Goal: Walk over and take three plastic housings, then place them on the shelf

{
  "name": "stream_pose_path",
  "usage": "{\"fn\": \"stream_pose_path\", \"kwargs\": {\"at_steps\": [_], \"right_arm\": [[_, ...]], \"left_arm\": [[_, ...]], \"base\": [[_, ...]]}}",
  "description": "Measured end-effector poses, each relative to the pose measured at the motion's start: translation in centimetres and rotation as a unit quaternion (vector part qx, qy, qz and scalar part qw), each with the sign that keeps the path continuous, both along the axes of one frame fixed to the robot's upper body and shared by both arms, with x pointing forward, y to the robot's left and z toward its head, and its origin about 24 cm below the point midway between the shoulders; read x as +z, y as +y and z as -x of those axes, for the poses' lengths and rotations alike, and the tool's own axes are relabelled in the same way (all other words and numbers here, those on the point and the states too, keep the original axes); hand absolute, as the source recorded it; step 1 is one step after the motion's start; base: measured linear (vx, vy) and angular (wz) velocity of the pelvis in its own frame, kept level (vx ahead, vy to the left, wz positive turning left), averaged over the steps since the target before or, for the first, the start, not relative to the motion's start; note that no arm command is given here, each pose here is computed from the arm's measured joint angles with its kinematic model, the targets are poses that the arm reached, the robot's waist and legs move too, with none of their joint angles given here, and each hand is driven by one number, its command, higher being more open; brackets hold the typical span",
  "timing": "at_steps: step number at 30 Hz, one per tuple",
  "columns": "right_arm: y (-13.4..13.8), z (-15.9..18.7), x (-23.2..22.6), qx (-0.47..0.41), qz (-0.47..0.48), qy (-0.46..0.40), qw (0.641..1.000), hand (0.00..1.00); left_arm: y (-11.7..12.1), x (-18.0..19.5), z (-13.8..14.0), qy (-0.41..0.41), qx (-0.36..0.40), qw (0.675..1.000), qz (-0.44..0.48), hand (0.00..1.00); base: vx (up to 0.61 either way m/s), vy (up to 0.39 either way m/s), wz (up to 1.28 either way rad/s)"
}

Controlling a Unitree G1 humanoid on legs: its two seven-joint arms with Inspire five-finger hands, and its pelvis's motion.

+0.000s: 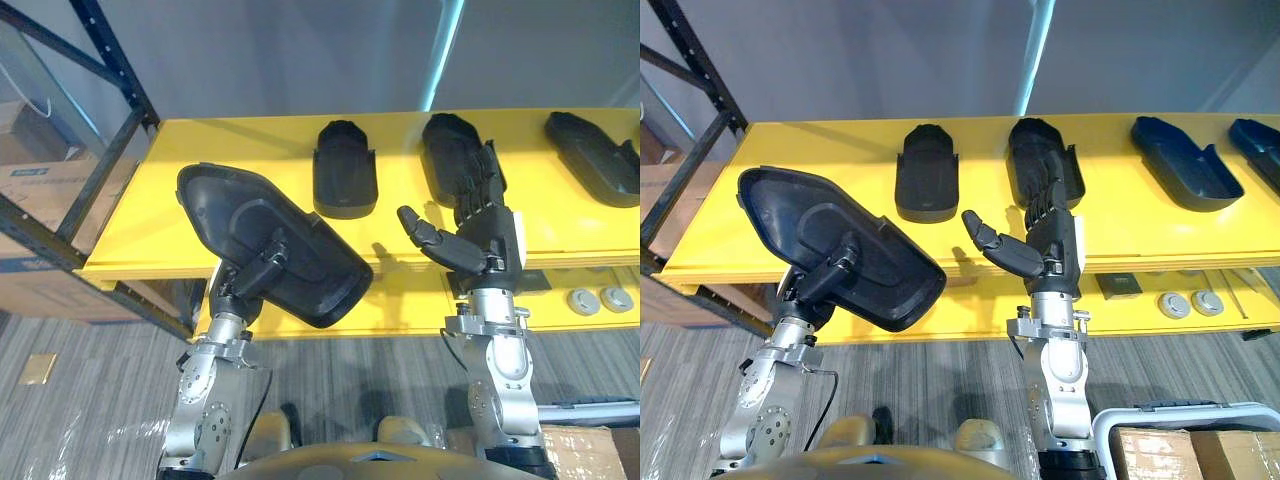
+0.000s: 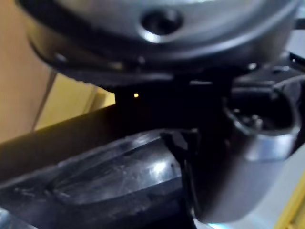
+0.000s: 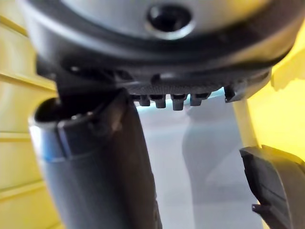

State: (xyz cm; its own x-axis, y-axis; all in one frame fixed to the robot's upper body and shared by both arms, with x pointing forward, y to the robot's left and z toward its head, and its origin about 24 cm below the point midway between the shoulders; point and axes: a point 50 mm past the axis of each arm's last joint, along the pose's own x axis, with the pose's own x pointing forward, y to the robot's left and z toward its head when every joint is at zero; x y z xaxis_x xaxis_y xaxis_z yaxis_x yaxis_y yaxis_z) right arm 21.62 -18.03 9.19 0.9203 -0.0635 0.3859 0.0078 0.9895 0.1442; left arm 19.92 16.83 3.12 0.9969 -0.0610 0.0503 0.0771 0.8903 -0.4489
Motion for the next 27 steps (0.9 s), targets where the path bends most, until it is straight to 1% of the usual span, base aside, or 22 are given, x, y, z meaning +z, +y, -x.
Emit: {"fn": "stream_pose_path", "kwargs": {"at_steps": [2, 6, 9, 11, 14, 15, 19, 21, 23, 24, 27], "right_arm": [[-0.4, 0.1, 0.0, 0.007, -0.020, -0.002, 1.000, 1.00], [-0.7, 0.1, -0.4, -0.002, -0.035, 0.006, 0.999, 1.00], [0.8, -0.2, -1.3, 0.002, -0.056, 0.023, 0.998, 1.00], [1.2, -0.3, -1.7, -0.010, -0.071, 0.034, 0.997, 1.00], [1.1, -0.2, -1.8, -0.041, -0.092, 0.036, 0.994, 1.00], [1.1, -0.1, -1.7, -0.055, -0.076, 0.033, 0.995, 1.00], [1.0, 0.3, -1.9, -0.056, -0.050, 0.036, 0.997, 1.00], [0.6, 0.3, -1.7, -0.055, -0.030, 0.032, 0.998, 1.00], [-0.7, 0.3, -1.4, -0.038, 0.014, 0.030, 0.999, 1.00], [-1.2, 0.2, -1.1, -0.027, 0.038, 0.027, 0.999, 1.00], [-1.6, -0.2, 0.7, 0.033, 0.087, -0.007, 0.996, 1.00]], "left_arm": [[0.1, -0.8, 0.3, 0.017, 0.002, 1.000, -0.003, 0.00], [0.0, -1.0, 0.6, 0.016, 0.002, 1.000, -0.007, 0.00], [1.3, -1.0, 1.0, 0.018, 0.014, 1.000, -0.021, 0.00], [1.7, -1.0, 1.0, 0.018, 0.011, 0.999, -0.044, 0.00], [2.0, -0.8, 1.0, 0.012, -0.015, 0.997, -0.073, 0.00], [2.1, -0.6, 1.0, 0.008, -0.026, 0.995, -0.092, 0.00], [2.1, 0.0, 0.6, -0.007, -0.046, 0.993, -0.107, 0.00], [1.5, 0.8, -0.5, -0.030, -0.060, 0.992, -0.109, 0.00], [-0.3, 2.6, -1.7, -0.074, -0.089, 0.987, -0.115, 0.00], [-0.7, 3.6, -2.0, -0.097, -0.096, 0.982, -0.130, 0.00], [-0.7, 7.0, -3.0, -0.179, -0.101, 0.964, -0.170, 0.00]], "base": [[0.05, 0.197, 0.14], [0.09, 0.300, 0.12], [0.05, 0.326, 0.05], [-0.02, 0.239, 0.07], [-0.04, 0.210, 0.03], [-0.01, 0.105, -0.16], [0.03, -0.003, -0.06], [0.02, -0.049, 0.06], [-0.01, -0.051, 0.08], [-0.04, -0.049, -0.04], [-0.08, -0.043, -0.09]]}}
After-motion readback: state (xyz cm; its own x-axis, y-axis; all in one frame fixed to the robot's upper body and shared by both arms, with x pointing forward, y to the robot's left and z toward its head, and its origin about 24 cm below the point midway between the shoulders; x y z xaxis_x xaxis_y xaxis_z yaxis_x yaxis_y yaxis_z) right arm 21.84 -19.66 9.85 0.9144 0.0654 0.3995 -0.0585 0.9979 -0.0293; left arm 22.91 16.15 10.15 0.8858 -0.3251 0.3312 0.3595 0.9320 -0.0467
